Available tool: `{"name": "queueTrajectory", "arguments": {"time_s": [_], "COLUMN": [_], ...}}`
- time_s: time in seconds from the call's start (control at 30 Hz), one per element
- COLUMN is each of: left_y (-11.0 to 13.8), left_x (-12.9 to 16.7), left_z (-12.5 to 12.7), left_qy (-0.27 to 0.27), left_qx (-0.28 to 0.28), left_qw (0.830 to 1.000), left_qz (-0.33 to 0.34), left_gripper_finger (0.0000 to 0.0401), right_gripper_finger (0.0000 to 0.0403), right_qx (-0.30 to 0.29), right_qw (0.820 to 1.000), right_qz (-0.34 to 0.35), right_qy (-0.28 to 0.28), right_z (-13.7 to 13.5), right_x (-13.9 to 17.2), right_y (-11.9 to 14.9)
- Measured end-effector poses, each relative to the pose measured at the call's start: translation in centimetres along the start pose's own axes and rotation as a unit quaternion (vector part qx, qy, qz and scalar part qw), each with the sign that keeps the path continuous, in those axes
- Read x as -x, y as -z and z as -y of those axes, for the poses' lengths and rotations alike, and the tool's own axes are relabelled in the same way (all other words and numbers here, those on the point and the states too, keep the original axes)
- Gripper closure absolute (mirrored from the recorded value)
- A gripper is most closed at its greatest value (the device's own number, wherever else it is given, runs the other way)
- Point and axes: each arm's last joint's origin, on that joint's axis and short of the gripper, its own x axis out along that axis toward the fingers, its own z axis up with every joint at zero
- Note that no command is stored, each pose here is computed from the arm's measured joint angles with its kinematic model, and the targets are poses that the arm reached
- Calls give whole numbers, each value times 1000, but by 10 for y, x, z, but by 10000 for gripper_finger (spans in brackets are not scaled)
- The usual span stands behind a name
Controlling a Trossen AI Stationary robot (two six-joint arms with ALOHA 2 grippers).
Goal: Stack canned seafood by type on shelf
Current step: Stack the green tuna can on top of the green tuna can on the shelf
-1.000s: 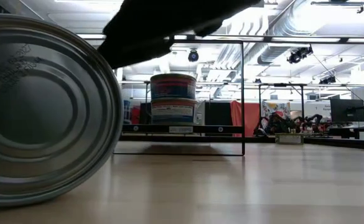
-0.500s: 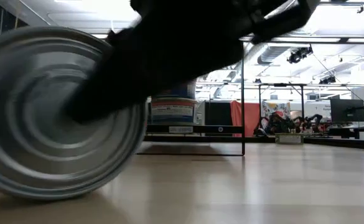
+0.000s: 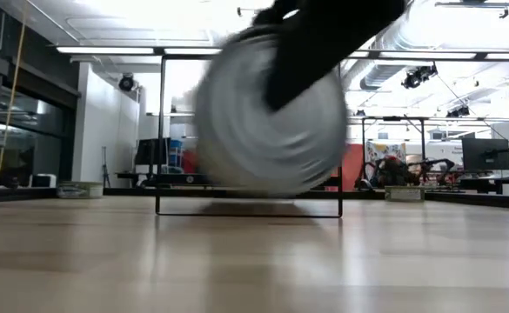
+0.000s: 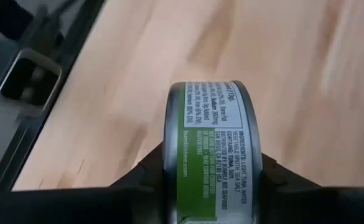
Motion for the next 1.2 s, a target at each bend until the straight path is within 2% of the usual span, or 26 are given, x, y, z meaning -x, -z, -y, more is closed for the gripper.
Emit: {"name": "queueTrajectory", "arguments": {"time_s": [0.1,0.23,0.33,0.4,0.5,0.57,0.63,0.67,0.77,0.83,0.87,1.03,1.2], "left_y": [-22,-49,-55,-51,-40,-35,-37,-41,-57,-69,-73,-93,-104], "left_x": [9,17,17,13,4,2,2,3,7,12,15,24,37], "left_z": [-18,-30,-31,-32,-37,-39,-43,-46,-63,-75,-81,-102,-118], "left_qy": [-31,-37,-31,-14,43,112,198,245,352,376,373,329,309], "left_qx": [21,76,80,84,125,159,184,198,243,265,268,269,255], "left_qw": [998,990,982,981,977,966,945,928,867,833,825,810,800], "left_qz": [41,115,168,176,168,172,186,196,257,308,330,403,448], "left_gripper_finger": [401,401,401,401,401,401,401,401,401,401,401,401,401], "right_gripper_finger": [292,292,292,292,292,292,292,292,292,292,292,292,292], "right_qx": [-15,-37,-74,-112,-182,-217,-233,-233,-197,-149,-120,19,125], "right_qw": [998,987,976,971,961,956,954,953,949,941,937,931,905], "right_qz": [-60,-154,-200,-209,-199,-171,-127,-106,-56,-42,-42,-45,-81], "right_qy": [4,23,36,45,62,97,140,163,241,300,324,362,399], "right_z": [-13,-37,-54,-62,-62,-54,-40,-32,-3,19,30,78,112], "right_x": [25,53,73,89,113,126,137,143,156,161,162,159,155], "right_y": [11,42,76,101,135,151,159,161,159,154,151,136,129]}}
